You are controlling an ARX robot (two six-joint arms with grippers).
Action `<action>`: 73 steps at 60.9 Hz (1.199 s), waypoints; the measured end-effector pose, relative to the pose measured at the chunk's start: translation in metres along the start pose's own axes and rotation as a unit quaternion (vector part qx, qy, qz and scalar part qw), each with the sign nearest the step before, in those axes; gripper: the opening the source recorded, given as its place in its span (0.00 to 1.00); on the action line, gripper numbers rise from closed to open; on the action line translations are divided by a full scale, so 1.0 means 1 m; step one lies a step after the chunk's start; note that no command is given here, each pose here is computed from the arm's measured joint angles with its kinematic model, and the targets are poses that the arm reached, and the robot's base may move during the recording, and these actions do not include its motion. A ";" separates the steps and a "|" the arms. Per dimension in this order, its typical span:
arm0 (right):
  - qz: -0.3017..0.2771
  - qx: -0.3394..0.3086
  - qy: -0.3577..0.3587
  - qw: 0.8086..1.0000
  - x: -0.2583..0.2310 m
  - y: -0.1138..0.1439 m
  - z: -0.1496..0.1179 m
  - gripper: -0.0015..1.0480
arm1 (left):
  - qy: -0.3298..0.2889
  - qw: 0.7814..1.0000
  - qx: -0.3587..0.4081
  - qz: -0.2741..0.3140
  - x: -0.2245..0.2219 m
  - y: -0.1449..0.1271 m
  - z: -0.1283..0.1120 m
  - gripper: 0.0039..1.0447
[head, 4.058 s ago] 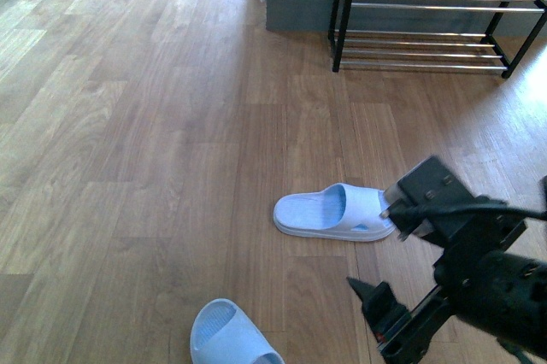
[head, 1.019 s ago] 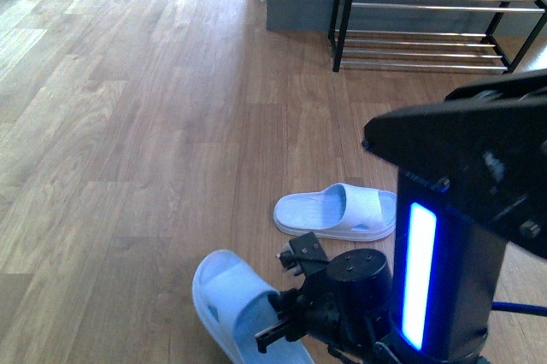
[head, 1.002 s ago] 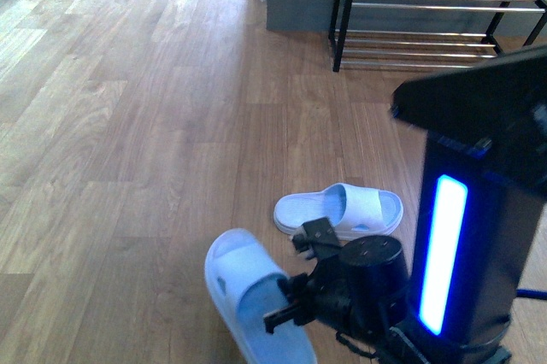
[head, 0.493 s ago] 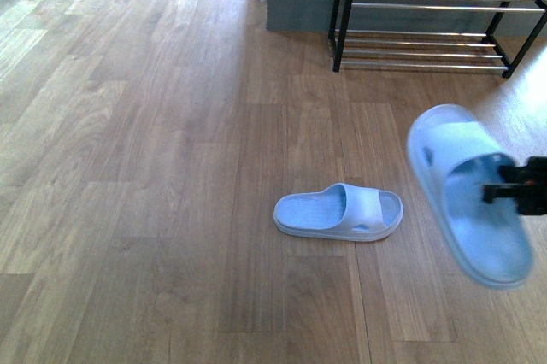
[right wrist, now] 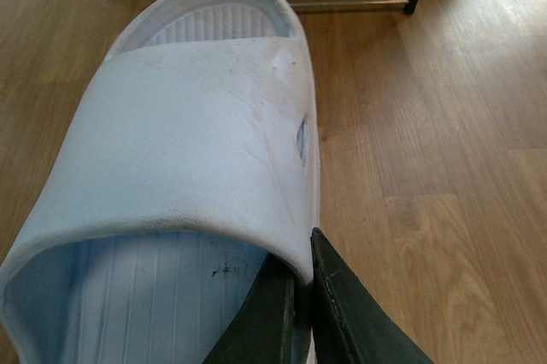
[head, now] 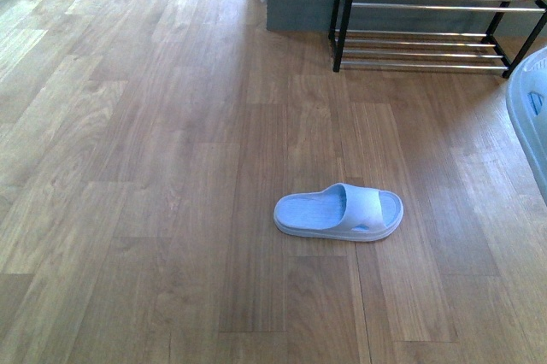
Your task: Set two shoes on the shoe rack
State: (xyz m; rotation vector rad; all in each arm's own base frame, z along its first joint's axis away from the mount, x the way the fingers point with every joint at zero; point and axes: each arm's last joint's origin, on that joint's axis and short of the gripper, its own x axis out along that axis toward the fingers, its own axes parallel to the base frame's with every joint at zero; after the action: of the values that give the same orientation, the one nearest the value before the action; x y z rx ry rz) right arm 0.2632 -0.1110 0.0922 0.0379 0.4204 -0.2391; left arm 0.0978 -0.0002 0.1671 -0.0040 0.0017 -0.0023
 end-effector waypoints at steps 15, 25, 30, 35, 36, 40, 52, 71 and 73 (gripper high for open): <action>0.000 0.001 0.003 1.000 0.000 0.000 -0.001 0.02 | 0.000 1.000 0.000 0.000 0.000 0.000 0.000 0.91; 0.000 0.001 0.003 1.000 0.000 0.000 -0.001 0.02 | 0.000 1.000 0.000 0.000 0.000 0.000 0.000 0.91; 0.000 0.001 0.003 1.000 0.000 0.000 -0.001 0.02 | 0.000 1.000 0.000 0.000 0.000 0.000 0.000 0.91; 0.000 0.001 0.003 1.000 0.000 0.000 -0.001 0.02 | 0.000 1.000 0.000 0.000 0.000 0.000 0.000 0.91; 0.000 0.001 0.003 1.000 0.000 0.000 -0.001 0.02 | 0.000 1.000 0.000 0.000 0.000 0.000 0.000 0.91; 0.000 0.001 0.003 1.000 0.000 0.000 -0.001 0.02 | 0.000 1.000 0.000 0.000 0.000 0.000 0.000 0.91; 0.001 0.000 0.003 1.000 0.000 0.001 -0.001 0.02 | 0.000 1.000 0.000 0.001 0.000 0.000 0.000 0.91; 0.002 0.001 0.005 1.000 -0.001 0.000 -0.002 0.02 | 0.000 1.000 0.000 0.001 0.000 0.000 0.000 0.91; 0.002 0.001 0.005 1.000 -0.001 0.000 -0.002 0.02 | 0.000 1.000 0.000 0.000 0.000 0.000 0.000 0.91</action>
State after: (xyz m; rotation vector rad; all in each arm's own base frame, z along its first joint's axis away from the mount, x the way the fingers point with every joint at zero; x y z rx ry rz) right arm 0.2618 -0.1104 0.0905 0.0417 0.4296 -0.2359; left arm 0.0978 -0.0002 0.1671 -0.0040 0.0021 -0.0023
